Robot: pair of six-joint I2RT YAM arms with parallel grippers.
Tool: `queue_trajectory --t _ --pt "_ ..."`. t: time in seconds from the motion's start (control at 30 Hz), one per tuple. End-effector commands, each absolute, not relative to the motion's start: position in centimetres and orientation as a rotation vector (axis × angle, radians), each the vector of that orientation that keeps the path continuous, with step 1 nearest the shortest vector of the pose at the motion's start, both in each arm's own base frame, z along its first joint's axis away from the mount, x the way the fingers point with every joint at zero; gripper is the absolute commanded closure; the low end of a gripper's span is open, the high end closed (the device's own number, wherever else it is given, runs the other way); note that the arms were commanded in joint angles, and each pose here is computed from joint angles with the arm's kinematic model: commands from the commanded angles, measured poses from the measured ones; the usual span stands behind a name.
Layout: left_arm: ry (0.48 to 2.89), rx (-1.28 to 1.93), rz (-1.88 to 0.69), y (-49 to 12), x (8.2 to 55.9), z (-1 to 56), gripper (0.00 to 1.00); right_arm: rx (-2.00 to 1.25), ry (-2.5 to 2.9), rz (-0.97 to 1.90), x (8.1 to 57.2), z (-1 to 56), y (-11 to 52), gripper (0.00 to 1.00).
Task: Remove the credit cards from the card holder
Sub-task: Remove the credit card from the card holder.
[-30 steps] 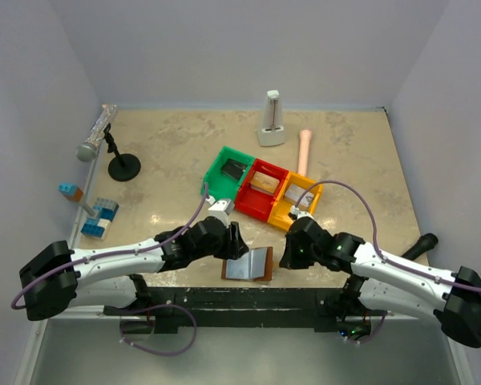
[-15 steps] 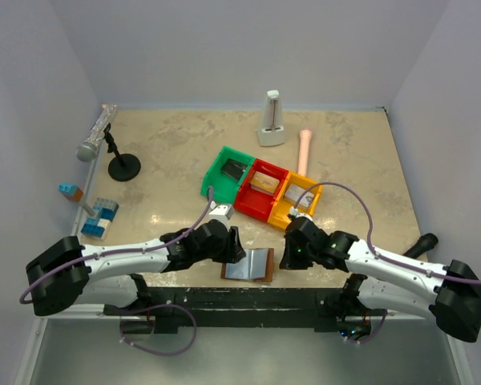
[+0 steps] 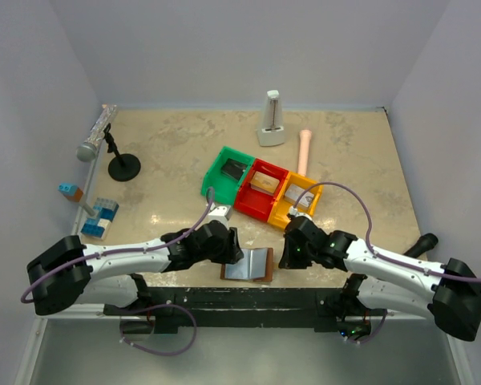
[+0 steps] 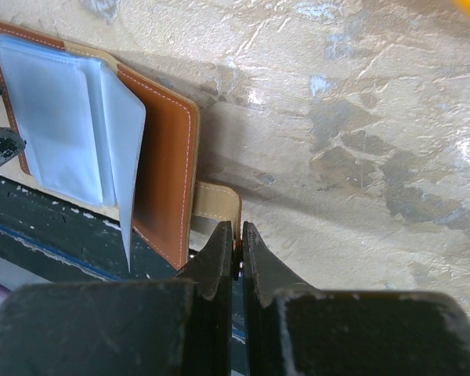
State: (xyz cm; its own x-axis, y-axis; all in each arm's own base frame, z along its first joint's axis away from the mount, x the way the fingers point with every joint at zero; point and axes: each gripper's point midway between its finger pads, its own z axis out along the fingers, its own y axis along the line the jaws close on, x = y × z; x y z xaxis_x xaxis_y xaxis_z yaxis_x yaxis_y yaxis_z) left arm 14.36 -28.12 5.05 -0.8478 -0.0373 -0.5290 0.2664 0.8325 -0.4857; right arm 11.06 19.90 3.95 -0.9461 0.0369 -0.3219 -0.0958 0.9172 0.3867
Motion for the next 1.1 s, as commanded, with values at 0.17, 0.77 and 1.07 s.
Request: queue_trajectory --t 0.17,0.77,1.07 --pt "2.483 0.115 -0.697 -27.2 14.7 4.9 0.48 -0.022 2.728 0.593 11.6 4.1 20.1 1.0" --pt "2.51 0.173 -0.741 -28.6 14.2 4.5 0.48 -0.034 2.725 0.605 11.5 4.4 20.3 1.0" --pt "2.489 0.21 -0.799 -29.6 14.2 5.1 0.48 -0.046 2.725 0.617 11.5 4.4 20.6 1.0"
